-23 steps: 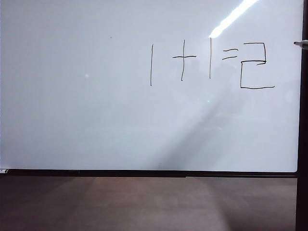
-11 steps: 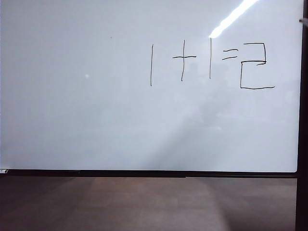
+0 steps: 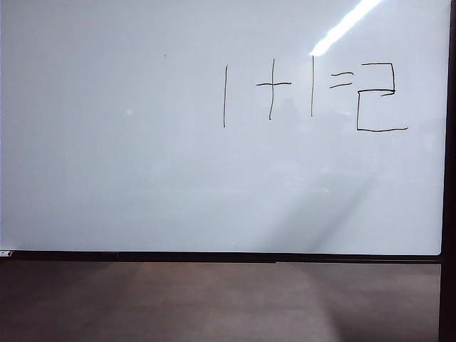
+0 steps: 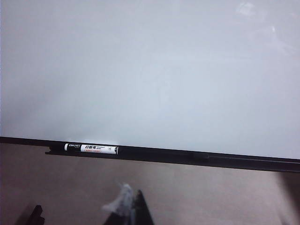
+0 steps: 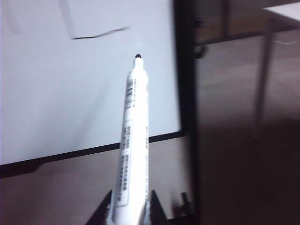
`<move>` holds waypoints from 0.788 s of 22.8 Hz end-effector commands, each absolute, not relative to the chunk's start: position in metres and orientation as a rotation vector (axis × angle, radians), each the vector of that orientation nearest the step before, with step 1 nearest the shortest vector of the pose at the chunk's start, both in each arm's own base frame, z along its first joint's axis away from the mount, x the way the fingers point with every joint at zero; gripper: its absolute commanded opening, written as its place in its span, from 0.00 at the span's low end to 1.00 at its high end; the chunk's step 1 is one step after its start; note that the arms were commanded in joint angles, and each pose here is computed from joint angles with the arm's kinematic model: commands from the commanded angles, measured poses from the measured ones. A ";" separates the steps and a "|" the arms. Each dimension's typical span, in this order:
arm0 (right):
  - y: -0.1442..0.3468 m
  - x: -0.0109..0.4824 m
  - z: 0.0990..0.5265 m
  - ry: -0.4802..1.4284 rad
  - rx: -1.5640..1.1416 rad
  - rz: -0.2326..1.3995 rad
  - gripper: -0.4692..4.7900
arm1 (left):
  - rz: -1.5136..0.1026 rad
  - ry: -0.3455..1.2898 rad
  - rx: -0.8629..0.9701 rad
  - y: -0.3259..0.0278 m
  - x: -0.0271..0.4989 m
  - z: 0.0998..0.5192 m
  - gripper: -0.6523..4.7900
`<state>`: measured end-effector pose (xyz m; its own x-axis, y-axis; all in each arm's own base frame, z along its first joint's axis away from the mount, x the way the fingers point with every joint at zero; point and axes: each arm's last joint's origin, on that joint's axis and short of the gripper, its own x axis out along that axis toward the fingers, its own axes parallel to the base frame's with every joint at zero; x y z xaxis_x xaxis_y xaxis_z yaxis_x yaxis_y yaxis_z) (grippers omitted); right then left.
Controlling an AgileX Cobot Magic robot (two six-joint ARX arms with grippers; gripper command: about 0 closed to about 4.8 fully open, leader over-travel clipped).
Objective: Reach to the right to find the marker pen, pick it up, and write the answer to the math problem on the whiteboard.
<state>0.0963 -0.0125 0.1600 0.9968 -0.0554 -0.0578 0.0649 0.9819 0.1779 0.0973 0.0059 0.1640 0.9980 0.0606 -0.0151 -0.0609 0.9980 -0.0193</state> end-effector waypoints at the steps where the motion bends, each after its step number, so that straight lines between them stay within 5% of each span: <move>1: -0.011 0.097 0.160 0.040 0.156 -0.104 0.08 | 0.055 0.002 -0.018 0.006 0.097 0.165 0.11; 18: -0.001 0.098 0.160 0.047 0.141 -0.032 0.08 | 0.055 0.002 -0.018 0.006 0.097 0.165 0.11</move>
<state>0.0972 -0.0014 0.1597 0.9975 -0.0351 -0.0608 0.0439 0.9877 0.1501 0.0972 0.0059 0.1641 0.9981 0.0606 -0.0147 -0.0609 0.9980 -0.0193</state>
